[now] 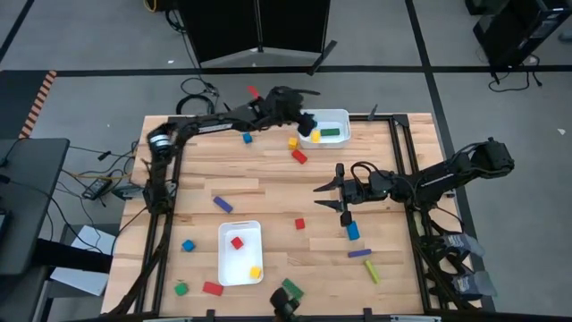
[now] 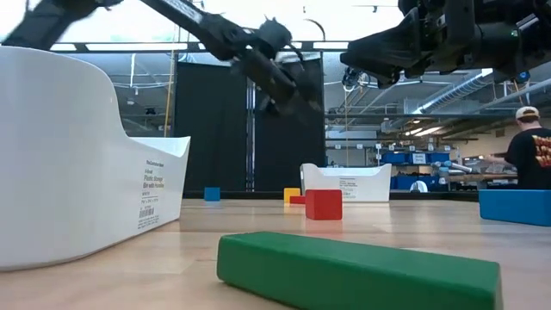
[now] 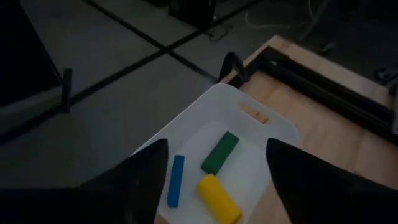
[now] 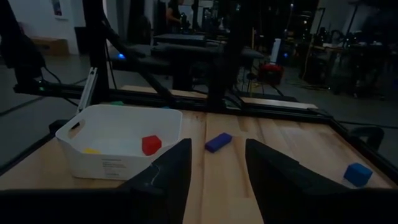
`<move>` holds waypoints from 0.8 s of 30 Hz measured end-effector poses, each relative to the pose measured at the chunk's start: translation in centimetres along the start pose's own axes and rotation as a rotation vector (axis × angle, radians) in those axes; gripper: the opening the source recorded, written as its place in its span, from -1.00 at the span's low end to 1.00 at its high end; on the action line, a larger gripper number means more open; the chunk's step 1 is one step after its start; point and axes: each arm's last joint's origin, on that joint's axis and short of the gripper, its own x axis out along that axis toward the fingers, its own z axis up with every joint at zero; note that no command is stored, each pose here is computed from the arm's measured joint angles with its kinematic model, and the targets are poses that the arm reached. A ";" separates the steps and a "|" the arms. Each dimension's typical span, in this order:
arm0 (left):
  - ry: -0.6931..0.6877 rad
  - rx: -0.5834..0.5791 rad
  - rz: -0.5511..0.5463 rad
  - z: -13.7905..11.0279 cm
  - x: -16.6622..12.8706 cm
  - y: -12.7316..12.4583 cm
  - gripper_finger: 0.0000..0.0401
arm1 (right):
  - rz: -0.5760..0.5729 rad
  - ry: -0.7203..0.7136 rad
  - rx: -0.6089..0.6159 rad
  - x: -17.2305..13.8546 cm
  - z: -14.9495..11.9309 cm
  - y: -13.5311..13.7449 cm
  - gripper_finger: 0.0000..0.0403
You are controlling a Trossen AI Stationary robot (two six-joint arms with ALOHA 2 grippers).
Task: Sort blocks by size
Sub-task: Put the red small block into the bottom white bin
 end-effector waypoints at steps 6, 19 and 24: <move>-0.128 -0.010 -0.055 -0.2 -8.5 0.6 0.07 | -0.010 0.007 0.000 0.0 -0.1 0.0 -0.21; -0.204 -0.079 -0.176 -8.9 -21.9 0.4 -0.01 | -0.187 0.204 0.028 3.0 -0.1 -0.4 -0.10; -0.245 -0.122 -0.259 -11.5 -23.8 0.3 -0.01 | -0.158 0.271 0.014 6.8 -0.3 0.5 0.09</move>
